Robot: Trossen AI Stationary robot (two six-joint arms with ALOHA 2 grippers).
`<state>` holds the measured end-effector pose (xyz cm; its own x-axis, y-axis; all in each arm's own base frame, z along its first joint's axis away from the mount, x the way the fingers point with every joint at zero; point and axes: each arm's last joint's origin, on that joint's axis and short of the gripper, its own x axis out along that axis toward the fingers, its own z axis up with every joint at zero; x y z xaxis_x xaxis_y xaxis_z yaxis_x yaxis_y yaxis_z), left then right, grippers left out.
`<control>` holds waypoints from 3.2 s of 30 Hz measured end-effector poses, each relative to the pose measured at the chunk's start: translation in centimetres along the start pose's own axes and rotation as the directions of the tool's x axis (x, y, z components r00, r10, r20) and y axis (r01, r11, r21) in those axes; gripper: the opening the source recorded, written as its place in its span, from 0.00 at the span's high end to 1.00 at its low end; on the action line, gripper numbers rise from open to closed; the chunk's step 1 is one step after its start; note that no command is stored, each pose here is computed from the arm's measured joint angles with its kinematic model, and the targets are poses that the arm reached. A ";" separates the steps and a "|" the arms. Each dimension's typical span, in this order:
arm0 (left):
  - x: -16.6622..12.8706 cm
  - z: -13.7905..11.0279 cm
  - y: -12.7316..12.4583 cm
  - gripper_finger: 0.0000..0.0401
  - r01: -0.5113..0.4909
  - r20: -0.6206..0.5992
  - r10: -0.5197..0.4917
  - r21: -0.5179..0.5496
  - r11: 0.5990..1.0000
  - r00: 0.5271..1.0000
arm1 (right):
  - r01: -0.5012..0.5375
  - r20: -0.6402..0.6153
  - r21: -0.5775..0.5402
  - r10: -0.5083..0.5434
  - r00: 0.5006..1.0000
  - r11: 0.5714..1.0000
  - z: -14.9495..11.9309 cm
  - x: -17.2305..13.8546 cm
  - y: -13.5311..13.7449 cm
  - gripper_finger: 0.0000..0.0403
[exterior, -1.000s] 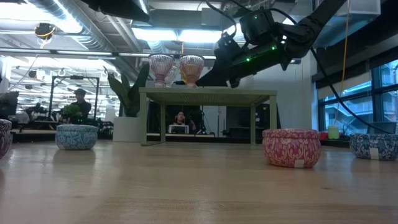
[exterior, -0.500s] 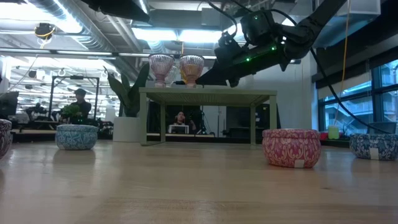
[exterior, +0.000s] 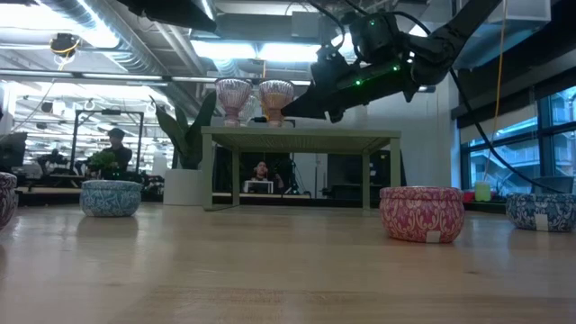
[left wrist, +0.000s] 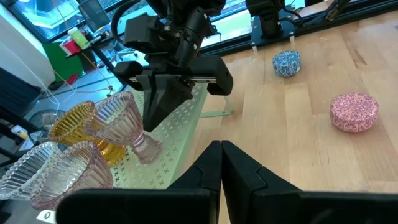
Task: Pick & Place candle stick holders
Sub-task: Put the pink glass candle holder on the shelf, then put the blue scented candle on the shelf
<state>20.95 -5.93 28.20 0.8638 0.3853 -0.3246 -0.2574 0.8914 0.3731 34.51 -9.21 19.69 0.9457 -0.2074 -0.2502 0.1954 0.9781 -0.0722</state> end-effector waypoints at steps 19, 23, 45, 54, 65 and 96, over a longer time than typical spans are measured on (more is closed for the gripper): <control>0.0 0.0 0.0 0.99 0.000 0.000 0.000 0.026 1.000 1.000 | 0.039 0.033 0.007 -0.039 0.999 0.999 0.3 -0.1 -0.7 0.99; 0.0 0.0 0.0 0.99 0.000 0.000 0.000 0.026 1.000 1.000 | 0.037 0.014 0.008 -0.038 0.999 0.999 0.1 -0.1 -0.6 0.99; 0.0 0.0 -0.3 0.99 0.104 0.003 -0.104 -0.070 0.992 0.995 | -0.095 -0.085 -0.076 0.088 0.992 0.993 5.0 -6.6 3.1 0.99; 0.0 -0.1 -0.3 0.99 0.099 -0.003 -0.100 -0.087 0.991 0.995 | -0.207 0.042 -0.161 0.216 0.975 0.965 8.6 -11.7 6.3 0.93; 0.0 -0.1 -0.3 0.99 0.097 -0.003 -0.098 -0.130 0.987 0.995 | -0.240 -0.055 -0.107 0.235 0.970 0.965 7.8 -12.2 6.4 0.61; 1.7 -0.9 2.1 0.99 -0.022 -0.087 0.007 -0.171 0.985 0.996 | 0.116 -0.916 0.269 0.217 0.338 0.956 -1.9 -19.1 9.7 0.33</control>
<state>21.47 -3.16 27.64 0.8212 0.4108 -0.3962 -0.3465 0.9105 0.2258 17.85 4.16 21.96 0.1238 0.1242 -0.9845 0.3664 0.9163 0.1616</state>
